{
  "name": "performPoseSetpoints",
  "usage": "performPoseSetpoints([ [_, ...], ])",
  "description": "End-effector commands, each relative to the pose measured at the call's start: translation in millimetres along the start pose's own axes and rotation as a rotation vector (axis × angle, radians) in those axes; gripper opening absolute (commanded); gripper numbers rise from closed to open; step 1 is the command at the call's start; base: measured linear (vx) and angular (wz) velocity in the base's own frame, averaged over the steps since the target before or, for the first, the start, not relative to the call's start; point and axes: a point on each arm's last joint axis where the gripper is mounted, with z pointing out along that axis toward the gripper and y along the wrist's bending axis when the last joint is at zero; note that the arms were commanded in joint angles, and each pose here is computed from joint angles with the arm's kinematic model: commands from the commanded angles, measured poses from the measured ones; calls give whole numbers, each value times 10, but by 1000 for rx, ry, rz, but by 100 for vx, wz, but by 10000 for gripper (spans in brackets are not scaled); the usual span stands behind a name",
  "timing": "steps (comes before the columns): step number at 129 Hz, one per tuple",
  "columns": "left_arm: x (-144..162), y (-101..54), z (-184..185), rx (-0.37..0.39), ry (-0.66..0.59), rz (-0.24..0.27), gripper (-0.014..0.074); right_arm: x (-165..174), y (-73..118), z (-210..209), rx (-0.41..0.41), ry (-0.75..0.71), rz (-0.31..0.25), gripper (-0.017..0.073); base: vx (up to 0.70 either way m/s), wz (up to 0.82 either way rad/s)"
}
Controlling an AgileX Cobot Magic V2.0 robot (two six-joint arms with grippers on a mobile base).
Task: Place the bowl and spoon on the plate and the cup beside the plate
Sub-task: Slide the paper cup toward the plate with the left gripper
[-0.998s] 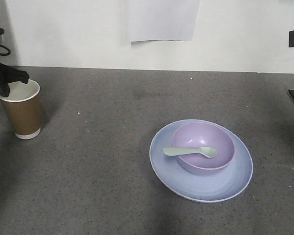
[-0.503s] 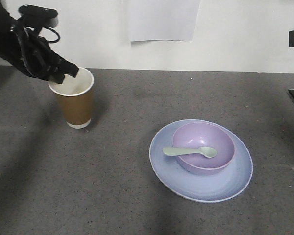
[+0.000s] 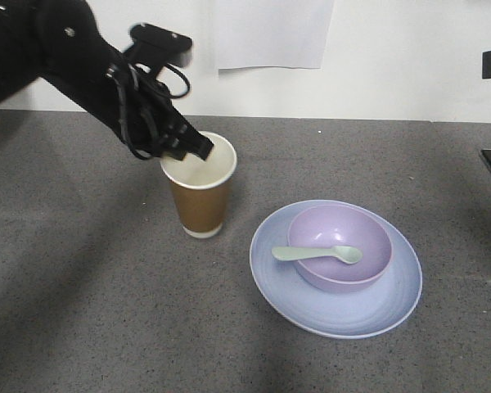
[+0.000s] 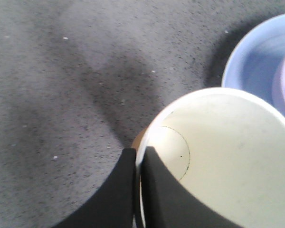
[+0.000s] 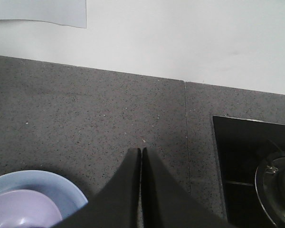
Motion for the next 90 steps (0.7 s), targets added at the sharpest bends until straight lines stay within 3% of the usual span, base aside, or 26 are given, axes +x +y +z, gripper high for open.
performPoseSetpoints([
  [1,-116,-156,-122,21,-94,26,-8,-136,-45,-140,13,-110,-10,-8,0,0],
  [21,-128,-261,1,38,-74,56,-8,-136,-45,-140,13,-110,-10,-8,0,0],
  [46,-216,-309,-24,90,-105,29,-8,-136,-45,-140,13,-110,-10,-8,0,0],
  [90,-254,-293,72,82,-93,31,-8,-136,-45,-140,13,-110,-10,-8,0,0],
])
